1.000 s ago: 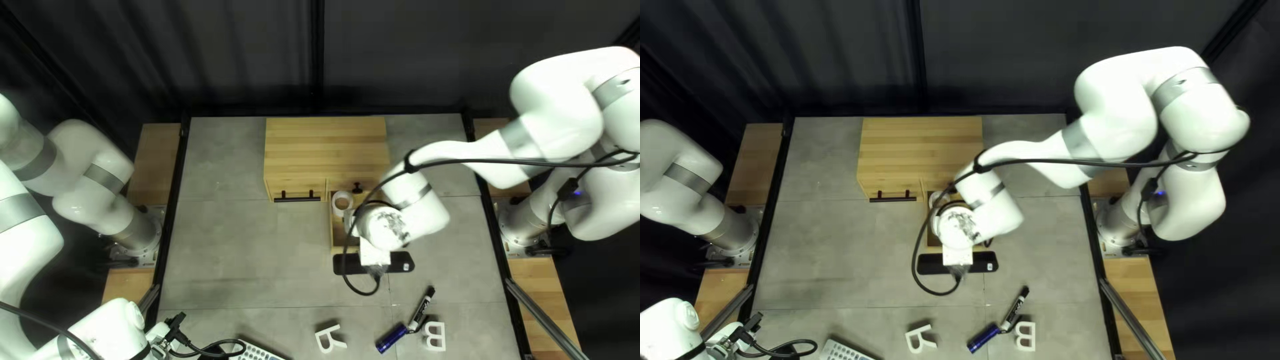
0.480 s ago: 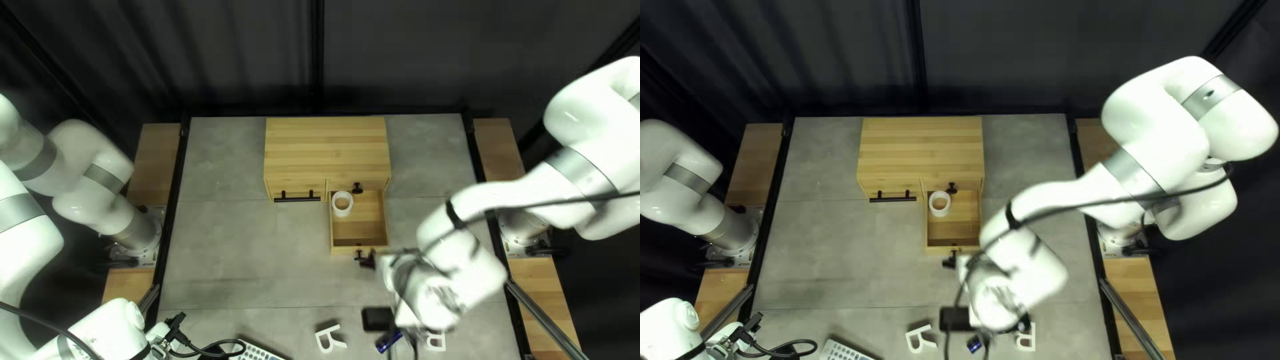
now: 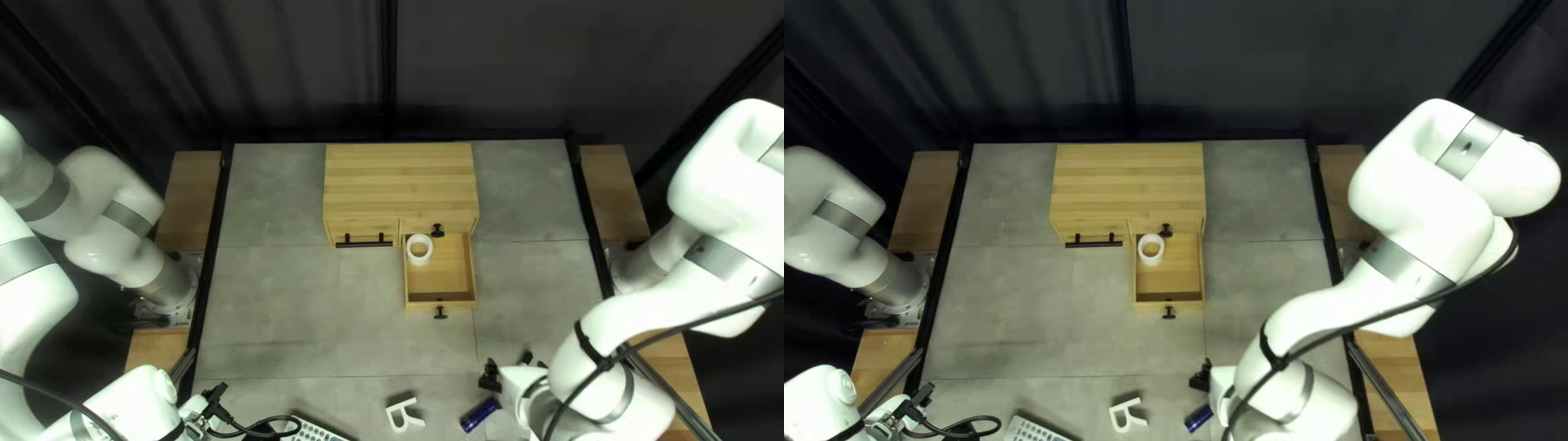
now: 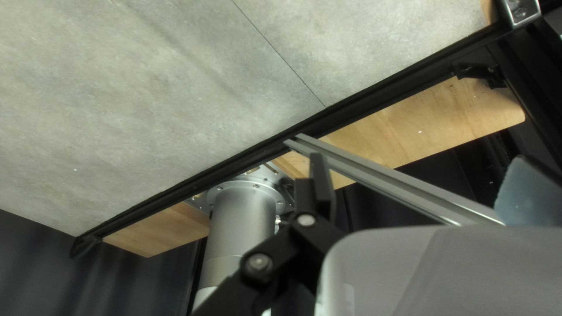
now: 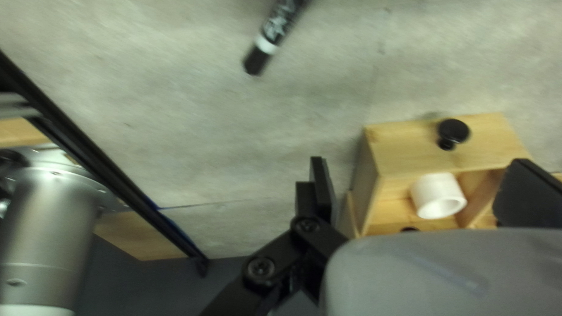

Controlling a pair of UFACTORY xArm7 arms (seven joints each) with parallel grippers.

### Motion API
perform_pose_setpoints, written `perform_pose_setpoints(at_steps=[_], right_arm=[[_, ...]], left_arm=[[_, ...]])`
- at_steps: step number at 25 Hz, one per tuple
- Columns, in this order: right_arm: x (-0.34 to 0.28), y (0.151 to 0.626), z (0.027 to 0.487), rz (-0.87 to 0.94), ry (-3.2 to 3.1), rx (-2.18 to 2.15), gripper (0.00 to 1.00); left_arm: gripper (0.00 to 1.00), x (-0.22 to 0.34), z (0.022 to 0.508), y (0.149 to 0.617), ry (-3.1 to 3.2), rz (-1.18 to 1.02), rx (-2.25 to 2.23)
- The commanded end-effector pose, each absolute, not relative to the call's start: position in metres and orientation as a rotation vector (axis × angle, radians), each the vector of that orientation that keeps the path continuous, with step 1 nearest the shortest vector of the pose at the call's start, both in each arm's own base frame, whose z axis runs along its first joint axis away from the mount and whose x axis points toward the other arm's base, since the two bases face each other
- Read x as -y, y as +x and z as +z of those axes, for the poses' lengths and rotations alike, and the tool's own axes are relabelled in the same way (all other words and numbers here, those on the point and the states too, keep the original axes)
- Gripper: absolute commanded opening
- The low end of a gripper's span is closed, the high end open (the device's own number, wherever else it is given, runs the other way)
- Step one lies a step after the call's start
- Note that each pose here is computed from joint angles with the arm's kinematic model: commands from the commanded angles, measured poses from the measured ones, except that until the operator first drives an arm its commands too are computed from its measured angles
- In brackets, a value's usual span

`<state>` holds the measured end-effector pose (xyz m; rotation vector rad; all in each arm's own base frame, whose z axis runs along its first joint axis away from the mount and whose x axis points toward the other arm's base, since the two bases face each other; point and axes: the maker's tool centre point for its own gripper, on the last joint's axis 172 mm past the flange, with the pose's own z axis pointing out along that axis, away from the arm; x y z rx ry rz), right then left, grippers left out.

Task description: Open drawers and place objects into drawer and close

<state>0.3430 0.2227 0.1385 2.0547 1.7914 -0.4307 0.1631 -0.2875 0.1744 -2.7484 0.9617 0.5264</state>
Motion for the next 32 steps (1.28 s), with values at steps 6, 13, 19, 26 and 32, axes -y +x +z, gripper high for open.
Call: perform_pose_setpoints(at_steps=[6, 13, 19, 26, 32], right_arm=[[-0.229, 0.338, 0.135, -0.444, 2.003, -1.808, 1.0], [-0.257, 0.325, 0.115, -0.451, 2.022, -1.825, 1.0], [-0.277, 0.313, 0.094, -0.44, 2.067, -1.828, 1.0], [-0.294, 0.306, 0.068, -0.403, 2.111, -1.837, 1.0], [-0.304, 0.307, 0.056, -0.378, 2.113, -1.86, 1.0]], left_arm=[[1.0, 0.288, 0.174, 0.163, -2.748, 0.526, -0.962], [1.0, 0.288, 0.174, 0.163, -2.748, 0.526, -0.962], [1.0, 0.288, 0.174, 0.163, -2.748, 0.526, -0.962], [1.0, 0.288, 0.174, 0.163, -2.748, 0.526, -0.962], [1.0, 0.288, 0.174, 0.163, -2.748, 0.526, -0.962]])
